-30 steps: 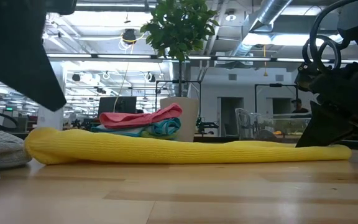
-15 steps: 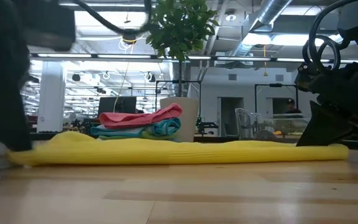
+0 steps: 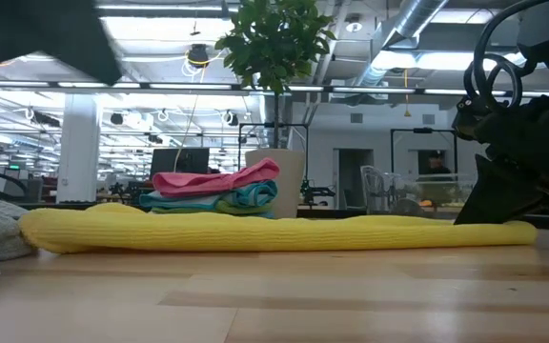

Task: Fold microfiber towels
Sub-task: Fold the yellow microfiber towel

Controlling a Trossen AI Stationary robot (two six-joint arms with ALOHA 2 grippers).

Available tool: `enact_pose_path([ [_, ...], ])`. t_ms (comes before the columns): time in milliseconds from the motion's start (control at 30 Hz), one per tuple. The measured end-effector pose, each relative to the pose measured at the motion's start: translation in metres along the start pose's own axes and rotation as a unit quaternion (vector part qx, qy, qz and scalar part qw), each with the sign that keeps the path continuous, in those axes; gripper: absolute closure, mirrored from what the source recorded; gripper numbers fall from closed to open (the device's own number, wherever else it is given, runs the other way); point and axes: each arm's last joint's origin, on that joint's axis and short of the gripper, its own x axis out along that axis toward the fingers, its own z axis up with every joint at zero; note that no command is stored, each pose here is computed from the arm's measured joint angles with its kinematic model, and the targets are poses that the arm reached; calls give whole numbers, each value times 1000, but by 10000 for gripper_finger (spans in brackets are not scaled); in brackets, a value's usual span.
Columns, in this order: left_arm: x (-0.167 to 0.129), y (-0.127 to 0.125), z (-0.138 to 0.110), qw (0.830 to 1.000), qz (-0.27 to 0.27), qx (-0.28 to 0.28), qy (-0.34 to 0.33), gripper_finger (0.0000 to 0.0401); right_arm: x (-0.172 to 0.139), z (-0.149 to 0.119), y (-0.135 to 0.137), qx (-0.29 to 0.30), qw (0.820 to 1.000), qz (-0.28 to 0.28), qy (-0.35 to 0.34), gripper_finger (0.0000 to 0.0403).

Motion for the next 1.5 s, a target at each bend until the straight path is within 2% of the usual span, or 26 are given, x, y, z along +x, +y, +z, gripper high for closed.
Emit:
enact_pose_path([
  [100,4,-8,-2,998,-34,-46,-37,353,-2,1,0,4,1000,8,5,272],
  [200,24,-17,-10,995,-70,-59,-50,353,-7,3,0,9,1000,20,11,272],
  [300,46,-24,-7,994,-77,-51,-51,353,-14,8,0,21,999,32,5,272],
  [400,65,-27,-1,995,-82,-40,-38,353,-22,11,-6,40,999,21,8,271],
  [500,74,-27,9,995,-89,-21,-26,353,-30,11,-13,62,997,14,40,263],
  [733,83,-26,25,995,-96,-2,-38,353,-43,10,-16,102,983,55,139,194],
  [900,86,-26,30,994,-96,15,-43,353,-44,7,-22,150,974,20,169,157],
  [1333,98,-19,43,993,-97,66,-12,353,-36,17,-7,188,968,8,167,154],
  [1500,101,-17,47,992,-98,81,-5,353,-22,14,3,170,969,-34,178,154],
])
